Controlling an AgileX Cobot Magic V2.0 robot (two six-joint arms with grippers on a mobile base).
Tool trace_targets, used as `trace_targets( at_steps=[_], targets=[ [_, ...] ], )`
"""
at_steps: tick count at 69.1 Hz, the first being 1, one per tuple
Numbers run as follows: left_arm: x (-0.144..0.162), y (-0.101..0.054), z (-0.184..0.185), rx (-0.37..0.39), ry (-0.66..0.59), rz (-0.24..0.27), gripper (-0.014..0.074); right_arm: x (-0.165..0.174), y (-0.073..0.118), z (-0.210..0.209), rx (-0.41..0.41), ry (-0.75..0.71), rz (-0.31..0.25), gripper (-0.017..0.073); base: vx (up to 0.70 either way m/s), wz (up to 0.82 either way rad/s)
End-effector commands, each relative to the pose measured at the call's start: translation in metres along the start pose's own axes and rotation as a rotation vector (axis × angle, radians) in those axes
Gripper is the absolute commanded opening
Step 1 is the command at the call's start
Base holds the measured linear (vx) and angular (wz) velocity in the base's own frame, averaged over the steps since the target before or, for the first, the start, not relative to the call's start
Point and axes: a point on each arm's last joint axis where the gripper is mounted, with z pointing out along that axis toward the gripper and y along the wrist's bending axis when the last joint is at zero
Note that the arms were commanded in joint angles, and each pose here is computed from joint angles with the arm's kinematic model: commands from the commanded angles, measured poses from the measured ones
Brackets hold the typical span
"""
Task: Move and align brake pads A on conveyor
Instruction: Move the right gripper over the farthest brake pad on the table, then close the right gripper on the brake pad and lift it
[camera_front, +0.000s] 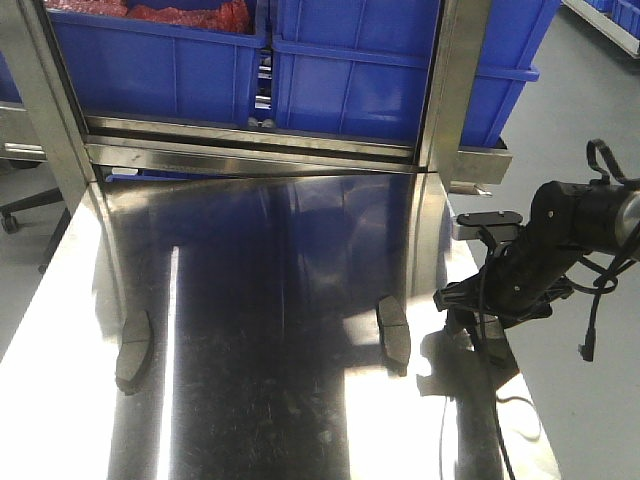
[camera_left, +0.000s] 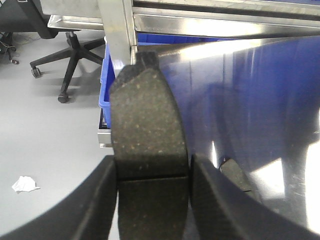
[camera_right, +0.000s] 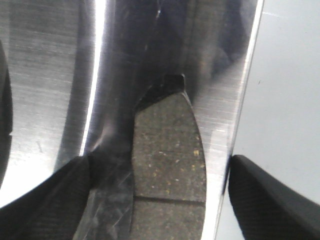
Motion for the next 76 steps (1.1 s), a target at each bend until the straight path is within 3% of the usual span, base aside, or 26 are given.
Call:
trace_targets(
  at_steps=[1, 30, 59, 76],
  targets=[
    [-0.0158, -0.0007, -0.0078, 0.004, -0.120, -0.006, 0.0114, -0.0100, 0.0007, -0.0206, 0.004, -0.080, -0.003, 0.0495, 0.00, 0.00],
    [-0.0157, -0.0007, -0.0078, 0.004, -0.119, -0.006, 0.0114, -0.0093, 0.0010, -0.0235, 0.003, -0.077, -0.003, 0.0411, 0.00, 0.00],
    [-0.0157, -0.0007, -0.0078, 0.004, -0.119, -0.006, 0.0114, -0.0096, 0.0014, -0.0295, 0.004, -0.092, -0.004, 0.0206, 0.00, 0.00],
    [-0.0157, -0.0007, -0.0078, 0.004, -0.119, -0.006, 0.0115, -0.0097, 0.0015, -0.0299, 0.004, -0.093, -0.004, 0.0181, 0.00, 0.00]
  ],
)
